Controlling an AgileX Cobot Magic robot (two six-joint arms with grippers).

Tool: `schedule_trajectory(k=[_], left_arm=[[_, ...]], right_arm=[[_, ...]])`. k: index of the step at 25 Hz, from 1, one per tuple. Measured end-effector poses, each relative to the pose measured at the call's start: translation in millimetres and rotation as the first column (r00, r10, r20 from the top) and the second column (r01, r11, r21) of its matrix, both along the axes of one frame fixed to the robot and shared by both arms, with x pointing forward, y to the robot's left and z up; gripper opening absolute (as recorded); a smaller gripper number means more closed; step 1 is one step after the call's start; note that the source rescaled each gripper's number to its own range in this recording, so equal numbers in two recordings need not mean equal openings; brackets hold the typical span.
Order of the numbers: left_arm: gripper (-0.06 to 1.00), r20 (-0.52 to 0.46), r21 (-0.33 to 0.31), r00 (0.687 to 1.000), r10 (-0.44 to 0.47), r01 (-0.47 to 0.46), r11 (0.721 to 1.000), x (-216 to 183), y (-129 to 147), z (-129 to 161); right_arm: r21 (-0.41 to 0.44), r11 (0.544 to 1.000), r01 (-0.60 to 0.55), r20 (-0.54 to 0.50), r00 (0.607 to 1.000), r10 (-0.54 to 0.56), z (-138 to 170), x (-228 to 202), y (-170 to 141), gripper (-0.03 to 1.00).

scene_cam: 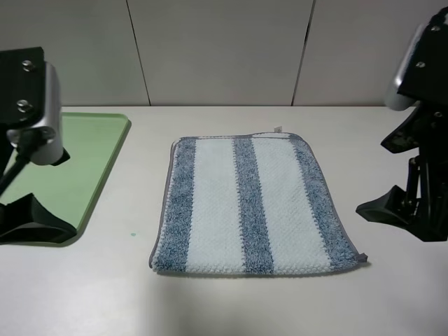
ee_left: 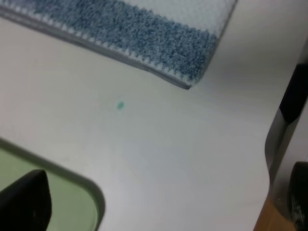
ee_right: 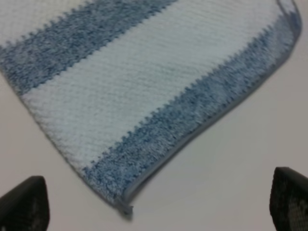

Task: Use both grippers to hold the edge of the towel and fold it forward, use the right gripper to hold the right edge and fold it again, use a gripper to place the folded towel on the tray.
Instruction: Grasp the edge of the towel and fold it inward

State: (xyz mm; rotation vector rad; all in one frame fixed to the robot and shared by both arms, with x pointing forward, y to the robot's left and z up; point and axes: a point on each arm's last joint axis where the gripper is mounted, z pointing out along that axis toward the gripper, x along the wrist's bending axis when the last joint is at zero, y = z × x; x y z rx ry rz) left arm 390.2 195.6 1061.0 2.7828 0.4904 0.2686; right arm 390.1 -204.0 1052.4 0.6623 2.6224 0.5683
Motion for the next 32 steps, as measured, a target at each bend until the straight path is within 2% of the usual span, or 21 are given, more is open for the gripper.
schedule_trajectory(k=[6,11,18,22,32], left_arm=[[0.97,-0.028,0.032,0.994,-0.104,0.105,0.994,6.5,-21.5,-15.9],[0.97,-0.065,0.064,0.979,-0.194,0.199,0.978,8.2,-39.7,-31.4],[0.97,-0.126,0.107,0.95,-0.284,0.298,0.949,12.6,-59.7,-56.5],[0.97,-0.131,0.118,0.943,-0.305,0.32,0.94,18.5,-65.2,-67.3],[0.97,-0.148,0.136,0.927,-0.346,0.365,0.921,26.0,-71.9,-84.0]], right_arm=[[-0.057,0.992,-0.111,-0.048,0.993,0.108,-15.4,4.5,18.0,1.0],[-0.089,0.978,-0.187,-0.072,0.981,0.181,-23.5,4.4,28.3,1.0],[-0.104,0.97,-0.22,-0.072,0.974,0.214,-26.2,5.6,31.0,1.0],[-0.116,0.962,-0.246,-0.068,0.968,0.24,-26.8,6.1,31.4,1.0],[-0.149,0.949,-0.277,-0.139,0.956,0.258,-48.5,9.3,34.9,1.0]])
